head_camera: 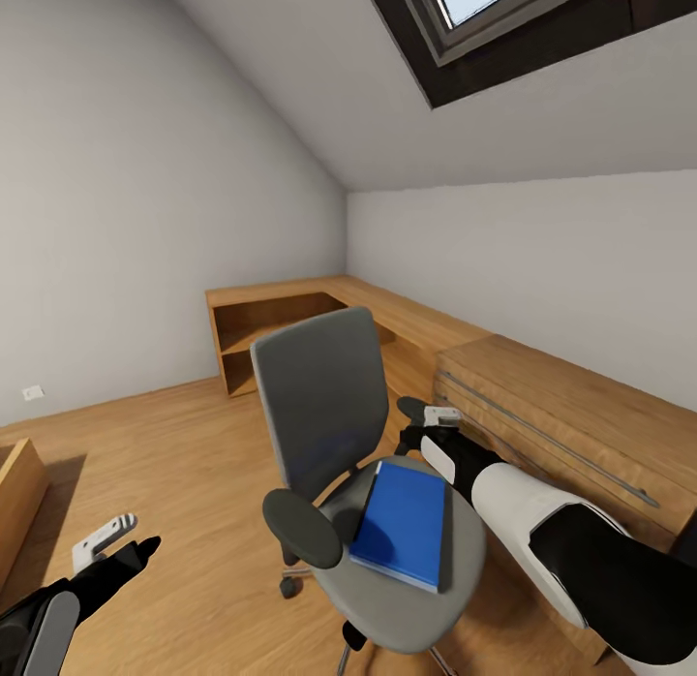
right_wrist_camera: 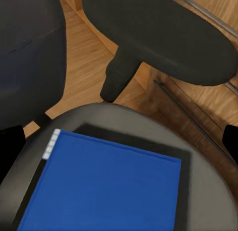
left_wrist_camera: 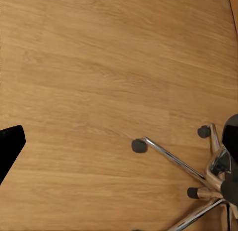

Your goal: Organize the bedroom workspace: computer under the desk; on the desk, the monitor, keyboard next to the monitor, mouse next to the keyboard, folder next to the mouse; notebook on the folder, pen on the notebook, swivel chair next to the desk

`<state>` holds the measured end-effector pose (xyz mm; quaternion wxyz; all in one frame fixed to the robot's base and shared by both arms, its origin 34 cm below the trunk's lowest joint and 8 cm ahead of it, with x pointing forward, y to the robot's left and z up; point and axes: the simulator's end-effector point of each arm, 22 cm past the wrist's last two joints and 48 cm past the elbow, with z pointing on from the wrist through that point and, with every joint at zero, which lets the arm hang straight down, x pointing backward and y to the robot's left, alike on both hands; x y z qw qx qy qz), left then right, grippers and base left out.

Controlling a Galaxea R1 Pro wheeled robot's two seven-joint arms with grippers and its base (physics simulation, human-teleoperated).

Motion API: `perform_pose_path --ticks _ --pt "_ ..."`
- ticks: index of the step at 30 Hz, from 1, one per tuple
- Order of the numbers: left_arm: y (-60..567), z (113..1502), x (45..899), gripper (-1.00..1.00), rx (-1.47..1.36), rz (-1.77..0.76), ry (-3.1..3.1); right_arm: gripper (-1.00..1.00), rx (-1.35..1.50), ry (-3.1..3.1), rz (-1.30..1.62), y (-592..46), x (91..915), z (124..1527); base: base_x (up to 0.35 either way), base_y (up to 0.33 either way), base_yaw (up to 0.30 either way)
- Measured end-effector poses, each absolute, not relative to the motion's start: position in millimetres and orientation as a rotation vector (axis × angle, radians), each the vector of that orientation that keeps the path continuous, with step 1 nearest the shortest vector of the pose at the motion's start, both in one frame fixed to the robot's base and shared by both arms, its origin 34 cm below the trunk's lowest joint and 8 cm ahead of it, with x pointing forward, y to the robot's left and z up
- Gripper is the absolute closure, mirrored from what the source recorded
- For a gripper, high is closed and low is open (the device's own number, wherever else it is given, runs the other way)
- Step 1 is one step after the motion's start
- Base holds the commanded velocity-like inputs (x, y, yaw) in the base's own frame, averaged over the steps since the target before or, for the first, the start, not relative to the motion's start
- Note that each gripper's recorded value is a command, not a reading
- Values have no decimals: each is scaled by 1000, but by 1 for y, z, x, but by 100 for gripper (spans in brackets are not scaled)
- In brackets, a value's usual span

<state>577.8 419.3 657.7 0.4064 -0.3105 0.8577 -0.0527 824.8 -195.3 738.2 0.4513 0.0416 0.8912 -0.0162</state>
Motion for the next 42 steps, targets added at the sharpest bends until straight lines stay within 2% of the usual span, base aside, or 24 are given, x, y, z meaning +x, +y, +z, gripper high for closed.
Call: perform_pose_path --ticks 42 --pt "421 607 569 -100 -780 -127 2163 -100 -16 2160 57 -169 820 691 0 0 0"
